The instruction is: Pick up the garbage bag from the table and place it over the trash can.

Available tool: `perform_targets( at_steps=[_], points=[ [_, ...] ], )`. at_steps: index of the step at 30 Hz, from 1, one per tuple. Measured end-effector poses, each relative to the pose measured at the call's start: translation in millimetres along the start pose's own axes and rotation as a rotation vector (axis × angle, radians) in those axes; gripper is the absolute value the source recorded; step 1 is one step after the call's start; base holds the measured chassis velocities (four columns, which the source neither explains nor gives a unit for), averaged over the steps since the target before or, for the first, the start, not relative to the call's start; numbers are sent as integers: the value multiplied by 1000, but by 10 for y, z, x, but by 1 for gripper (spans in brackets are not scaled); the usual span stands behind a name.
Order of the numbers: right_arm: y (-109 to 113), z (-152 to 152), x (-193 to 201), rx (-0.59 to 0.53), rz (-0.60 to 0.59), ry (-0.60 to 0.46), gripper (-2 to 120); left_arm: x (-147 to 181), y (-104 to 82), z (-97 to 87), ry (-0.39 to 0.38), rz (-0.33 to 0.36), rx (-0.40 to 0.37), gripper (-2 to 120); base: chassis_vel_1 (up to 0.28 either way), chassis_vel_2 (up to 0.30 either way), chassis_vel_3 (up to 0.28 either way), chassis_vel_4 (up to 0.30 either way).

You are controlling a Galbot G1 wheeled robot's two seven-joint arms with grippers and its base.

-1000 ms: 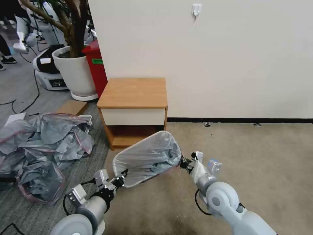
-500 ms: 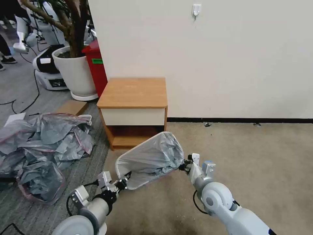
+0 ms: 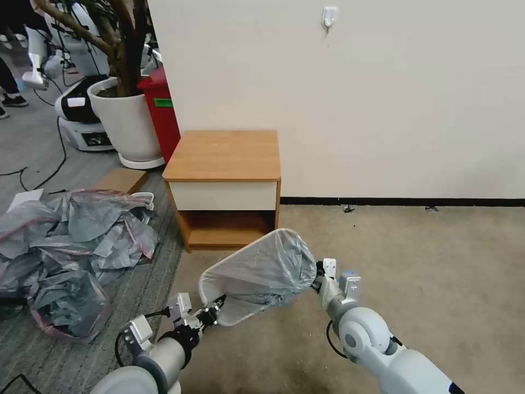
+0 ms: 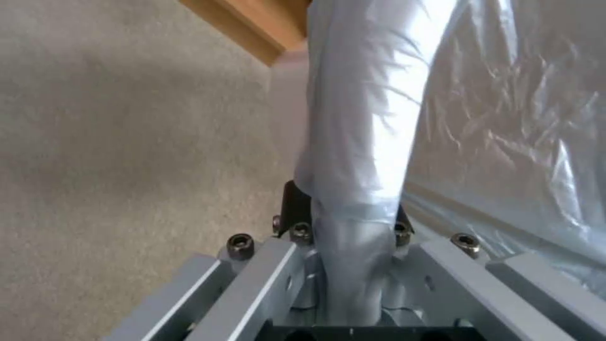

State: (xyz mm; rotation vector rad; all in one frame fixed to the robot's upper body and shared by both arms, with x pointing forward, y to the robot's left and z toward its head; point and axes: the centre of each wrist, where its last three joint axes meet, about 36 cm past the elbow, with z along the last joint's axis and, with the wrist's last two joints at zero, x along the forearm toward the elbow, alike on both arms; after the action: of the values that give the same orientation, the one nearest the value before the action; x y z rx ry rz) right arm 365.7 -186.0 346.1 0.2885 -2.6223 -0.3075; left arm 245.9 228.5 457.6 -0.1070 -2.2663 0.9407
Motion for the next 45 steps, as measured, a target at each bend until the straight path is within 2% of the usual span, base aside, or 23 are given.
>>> perform_targets(
  at_steps=[2,5,7,10,11,15,20,24,34,45],
  points=[
    [7,-6,18,2,-2,-8,14,-13,10,-4,-6,-4,3,4,0,0,0,0],
    [52,-58,115,15,-10,-34,31,-72,54,-11,-34,-24,17,4,0,0,0,0],
    [58,-68,132,20,-10,-38,33,-80,59,-17,-40,-27,19,4,0,0,0,0],
    [82,-84,192,34,-11,-48,46,-121,74,-47,-69,-38,28,3,0,0,0,0],
    [82,-84,192,34,-11,-48,46,-121,74,-47,-69,-38,28,3,0,0,0,0],
    [111,-83,291,57,-8,-58,67,-181,117,-66,-97,-56,43,3,0,0,0,0],
    [122,-104,358,71,-5,-69,79,-216,143,-70,-108,-65,49,2,0,0,0,0],
    [148,-180,474,80,-18,-89,97,-237,148,-91,-123,-73,55,1,0,0,0,0],
    [182,-277,651,105,-49,-102,100,-230,160,-106,-143,-92,32,1,0,0,0,0],
    [116,-411,843,110,-84,-95,100,-222,168,-159,-186,-101,6,1,0,0,0,0]
  ],
)
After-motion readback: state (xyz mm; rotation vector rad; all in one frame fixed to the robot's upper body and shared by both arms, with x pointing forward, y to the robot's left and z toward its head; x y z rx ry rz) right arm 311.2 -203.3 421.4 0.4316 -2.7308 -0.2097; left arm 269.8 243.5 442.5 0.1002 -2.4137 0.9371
